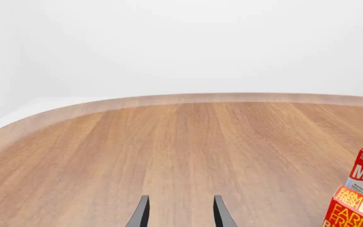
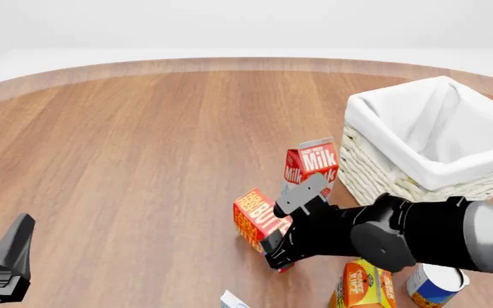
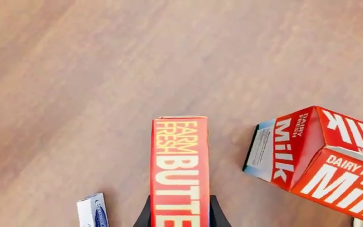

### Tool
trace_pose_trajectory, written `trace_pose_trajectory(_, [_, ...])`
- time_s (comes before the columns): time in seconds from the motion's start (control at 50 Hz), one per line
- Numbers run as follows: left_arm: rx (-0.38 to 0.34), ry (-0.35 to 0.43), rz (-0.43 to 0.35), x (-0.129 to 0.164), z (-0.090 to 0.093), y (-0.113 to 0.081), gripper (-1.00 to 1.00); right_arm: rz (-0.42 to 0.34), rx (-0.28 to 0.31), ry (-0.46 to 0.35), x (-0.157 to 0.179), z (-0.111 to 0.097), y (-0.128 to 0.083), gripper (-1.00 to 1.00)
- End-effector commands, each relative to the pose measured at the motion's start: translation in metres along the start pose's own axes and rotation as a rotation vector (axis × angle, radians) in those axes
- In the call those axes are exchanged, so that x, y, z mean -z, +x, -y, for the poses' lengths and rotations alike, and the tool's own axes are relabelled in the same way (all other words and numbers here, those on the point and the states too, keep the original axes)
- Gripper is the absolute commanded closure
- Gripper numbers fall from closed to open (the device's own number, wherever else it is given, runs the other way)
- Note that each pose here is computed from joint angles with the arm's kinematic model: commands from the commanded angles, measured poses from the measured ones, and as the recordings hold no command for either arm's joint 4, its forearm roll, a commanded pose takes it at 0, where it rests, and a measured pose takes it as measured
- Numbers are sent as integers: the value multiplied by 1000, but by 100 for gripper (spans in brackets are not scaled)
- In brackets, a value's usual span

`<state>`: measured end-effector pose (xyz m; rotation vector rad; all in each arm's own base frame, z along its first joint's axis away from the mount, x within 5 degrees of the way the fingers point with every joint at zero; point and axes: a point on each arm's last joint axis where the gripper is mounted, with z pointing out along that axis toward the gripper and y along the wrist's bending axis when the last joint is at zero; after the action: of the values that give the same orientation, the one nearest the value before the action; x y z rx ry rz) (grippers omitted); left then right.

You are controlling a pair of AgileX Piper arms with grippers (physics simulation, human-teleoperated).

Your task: Pick up the cream cheese box and the butter, and put them in the basket.

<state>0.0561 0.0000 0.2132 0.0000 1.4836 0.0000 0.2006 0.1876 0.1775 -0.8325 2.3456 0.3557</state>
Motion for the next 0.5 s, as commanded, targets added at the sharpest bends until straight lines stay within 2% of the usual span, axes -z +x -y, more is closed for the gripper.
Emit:
trace_pose_trajectory(0.02, [0, 0, 0, 0, 0, 0, -100, 72, 31, -10, 36, -4, -18, 100])
trace_pose_trajectory(0.3, [0, 0, 0, 0, 0, 0, -100, 169, 105, -33, 90, -12, -34, 100])
trace_pose_trajectory(0.5, [0, 0, 0, 0, 0, 0, -100, 227, 99, -28, 117, -9, -37, 100])
